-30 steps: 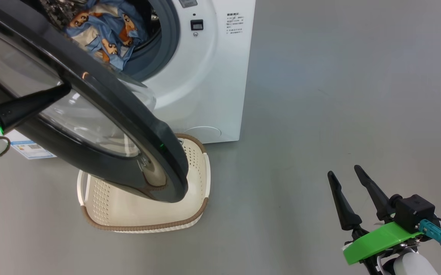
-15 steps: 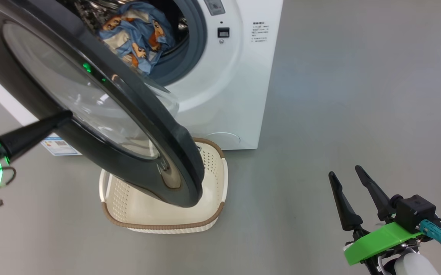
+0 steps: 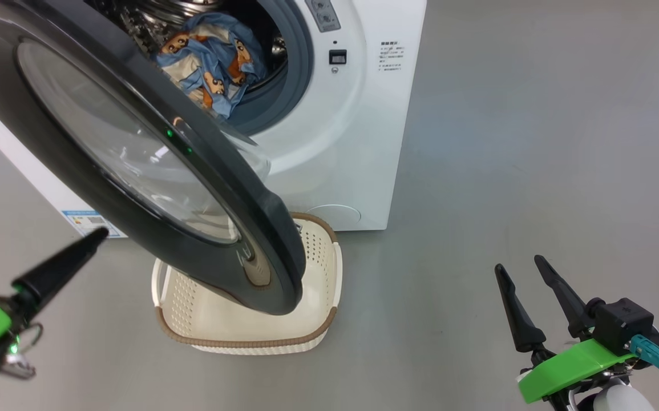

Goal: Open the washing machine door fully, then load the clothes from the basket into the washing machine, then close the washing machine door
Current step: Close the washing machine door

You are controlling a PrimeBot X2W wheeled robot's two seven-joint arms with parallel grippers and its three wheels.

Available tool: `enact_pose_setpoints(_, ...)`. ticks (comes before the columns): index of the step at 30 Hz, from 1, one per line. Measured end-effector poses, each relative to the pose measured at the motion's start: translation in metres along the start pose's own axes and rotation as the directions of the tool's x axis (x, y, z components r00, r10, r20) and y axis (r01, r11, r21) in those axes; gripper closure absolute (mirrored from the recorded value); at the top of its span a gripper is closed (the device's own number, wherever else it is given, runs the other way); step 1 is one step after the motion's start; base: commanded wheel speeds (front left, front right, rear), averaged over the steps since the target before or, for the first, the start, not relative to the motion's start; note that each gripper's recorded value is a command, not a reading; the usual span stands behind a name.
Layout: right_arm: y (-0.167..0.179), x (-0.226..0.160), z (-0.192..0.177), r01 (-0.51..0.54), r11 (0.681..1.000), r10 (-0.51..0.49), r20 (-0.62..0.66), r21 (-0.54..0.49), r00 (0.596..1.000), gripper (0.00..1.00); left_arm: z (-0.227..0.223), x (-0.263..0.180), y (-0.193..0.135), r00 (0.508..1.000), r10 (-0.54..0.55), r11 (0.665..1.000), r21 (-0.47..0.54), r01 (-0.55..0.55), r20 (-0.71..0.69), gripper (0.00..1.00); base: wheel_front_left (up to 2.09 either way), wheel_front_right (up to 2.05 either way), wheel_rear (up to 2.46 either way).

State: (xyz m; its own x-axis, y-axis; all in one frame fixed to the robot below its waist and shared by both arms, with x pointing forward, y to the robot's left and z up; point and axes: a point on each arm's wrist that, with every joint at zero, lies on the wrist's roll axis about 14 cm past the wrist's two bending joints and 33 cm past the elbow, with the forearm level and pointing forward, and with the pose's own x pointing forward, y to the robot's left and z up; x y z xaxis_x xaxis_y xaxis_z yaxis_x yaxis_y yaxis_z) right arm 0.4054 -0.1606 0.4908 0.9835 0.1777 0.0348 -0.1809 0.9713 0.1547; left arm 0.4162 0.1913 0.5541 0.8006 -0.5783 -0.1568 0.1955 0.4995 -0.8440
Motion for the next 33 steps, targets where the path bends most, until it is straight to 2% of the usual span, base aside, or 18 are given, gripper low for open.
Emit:
enact_pose_setpoints(11, -0.007, -0.008, -0.002, 0.021, 1.000, -0.021, -0.009, -0.004, 1.000, 0.00, -0.021, -0.013, 0.043, 0.978, 0.138, 0.990, -0.052, -0.132, 0.154, 0.00, 0.00, 0.00, 0.00)
enact_pose_setpoints(21, -0.011, -0.015, -0.003, 0.036, 0.999, -0.037, -0.014, -0.005, 0.999, 0.00, -0.049, -0.021, 0.065, 0.939, 0.221, 0.975, -0.038, -0.218, 0.263, 0.00, 0.00, 0.00, 0.00)
enact_pose_setpoints(28, -0.015, -0.018, 0.001, 0.047, 0.999, -0.047, -0.005, -0.012, 0.999, 0.00, -0.048, -0.033, 0.072, 0.894, 0.231, 0.956, 0.081, -0.282, 0.384, 0.00, 0.00, 0.00, 0.00)
enact_pose_setpoints(33, -0.019, -0.020, 0.002, 0.058, 0.998, -0.058, -0.002, -0.015, 0.998, 0.00, -0.053, -0.040, 0.082, 0.886, 0.230, 0.906, 0.243, -0.346, 0.403, 0.00, 0.00, 0.00, 0.00)
